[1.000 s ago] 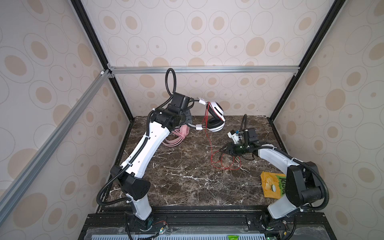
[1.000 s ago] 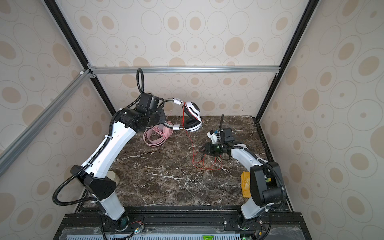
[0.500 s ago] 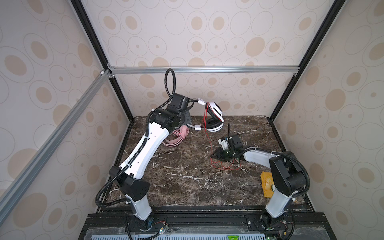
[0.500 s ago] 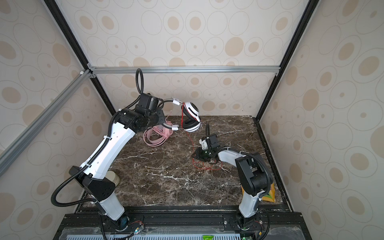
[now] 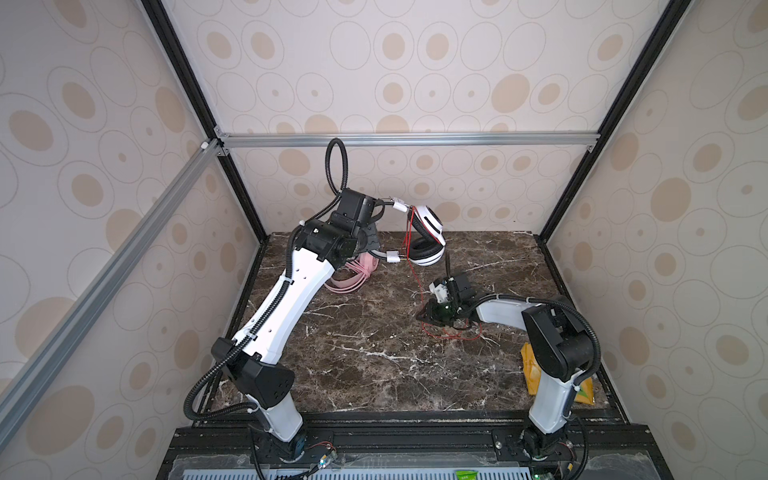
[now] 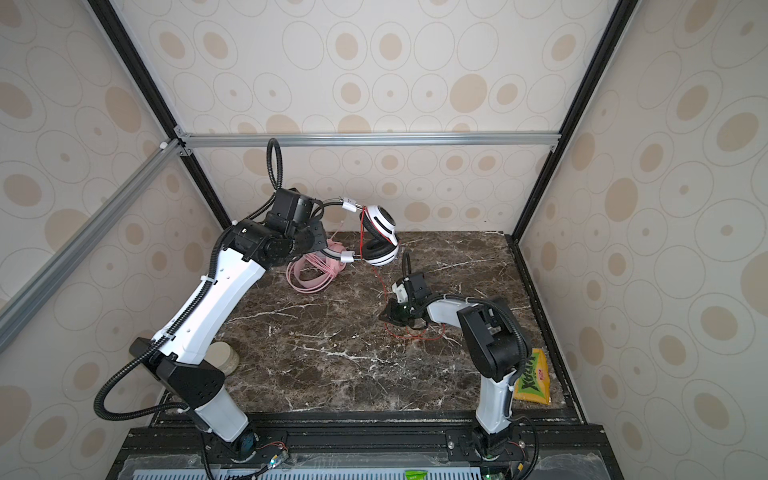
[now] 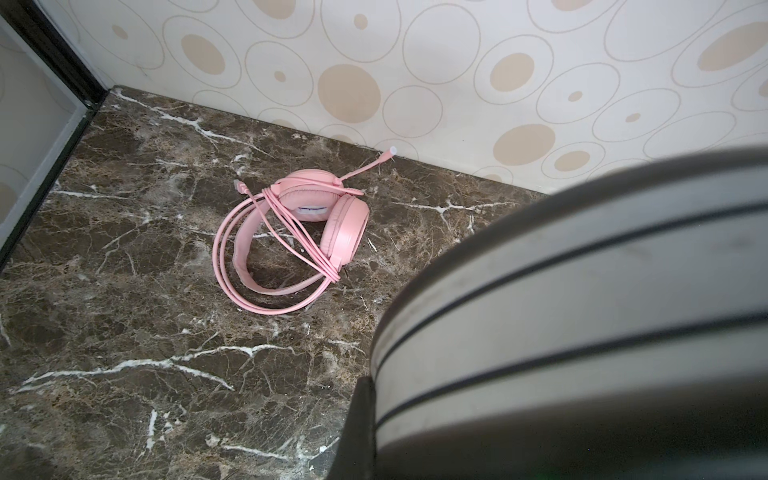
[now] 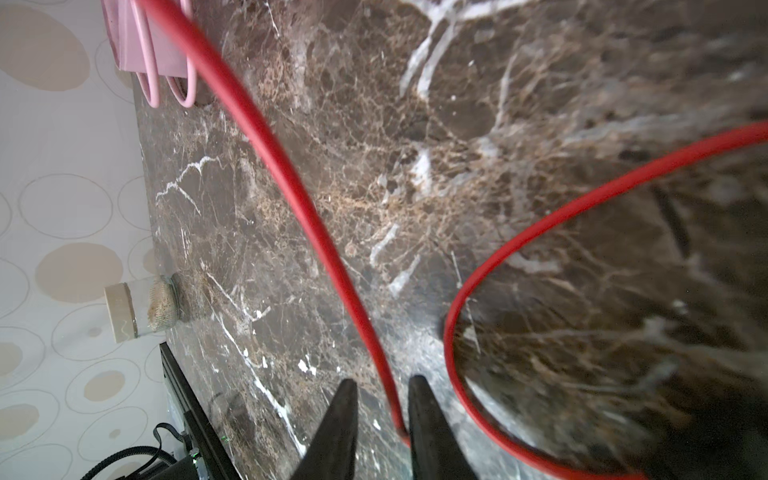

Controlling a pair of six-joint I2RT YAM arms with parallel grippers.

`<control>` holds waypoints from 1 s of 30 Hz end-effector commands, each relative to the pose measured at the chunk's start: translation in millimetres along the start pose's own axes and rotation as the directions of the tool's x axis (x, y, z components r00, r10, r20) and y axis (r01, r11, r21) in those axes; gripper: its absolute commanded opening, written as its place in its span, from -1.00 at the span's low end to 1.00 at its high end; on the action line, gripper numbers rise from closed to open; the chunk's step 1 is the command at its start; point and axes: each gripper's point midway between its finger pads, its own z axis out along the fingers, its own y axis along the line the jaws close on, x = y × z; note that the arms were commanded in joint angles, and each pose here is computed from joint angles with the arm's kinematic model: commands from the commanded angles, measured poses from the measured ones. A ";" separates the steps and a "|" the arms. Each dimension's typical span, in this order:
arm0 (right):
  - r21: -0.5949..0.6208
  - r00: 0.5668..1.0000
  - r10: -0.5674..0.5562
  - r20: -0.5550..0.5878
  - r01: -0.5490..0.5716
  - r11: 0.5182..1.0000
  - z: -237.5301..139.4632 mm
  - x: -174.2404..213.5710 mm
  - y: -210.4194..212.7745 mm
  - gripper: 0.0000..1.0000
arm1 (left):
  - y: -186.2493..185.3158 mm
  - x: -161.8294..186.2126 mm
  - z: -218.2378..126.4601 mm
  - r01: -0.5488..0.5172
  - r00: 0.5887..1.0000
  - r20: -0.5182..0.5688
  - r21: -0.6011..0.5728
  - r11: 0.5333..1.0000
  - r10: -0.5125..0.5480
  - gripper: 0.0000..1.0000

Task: Wrap the headphones

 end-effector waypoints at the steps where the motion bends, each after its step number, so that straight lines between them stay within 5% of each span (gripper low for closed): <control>1: -0.029 1.000 0.006 -0.007 -0.006 1.000 6.1 -2.4 8.3 -0.50 | -7.3 -33.3 -28.7 0.067 0.990 0.117 0.080 0.995 -0.076 -1.00; 10: -0.036 0.999 -0.026 -0.042 0.025 0.999 5.4 7.9 20.0 -1.00 | 29.7 -30.1 -23.9 0.158 0.982 0.105 0.014 0.987 -0.159 -1.00; 16: -0.012 0.971 -0.180 -0.158 0.181 0.983 -19.2 44.1 40.0 -1.00 | 80.0 -36.4 -28.5 0.296 0.945 0.152 -0.024 0.955 -0.290 -1.00; 30: 0.036 0.809 -0.491 -0.323 0.528 0.848 -83.4 122.9 86.5 -1.00 | 116.1 -54.5 -47.6 0.370 0.904 0.250 -0.056 0.927 -0.346 -1.00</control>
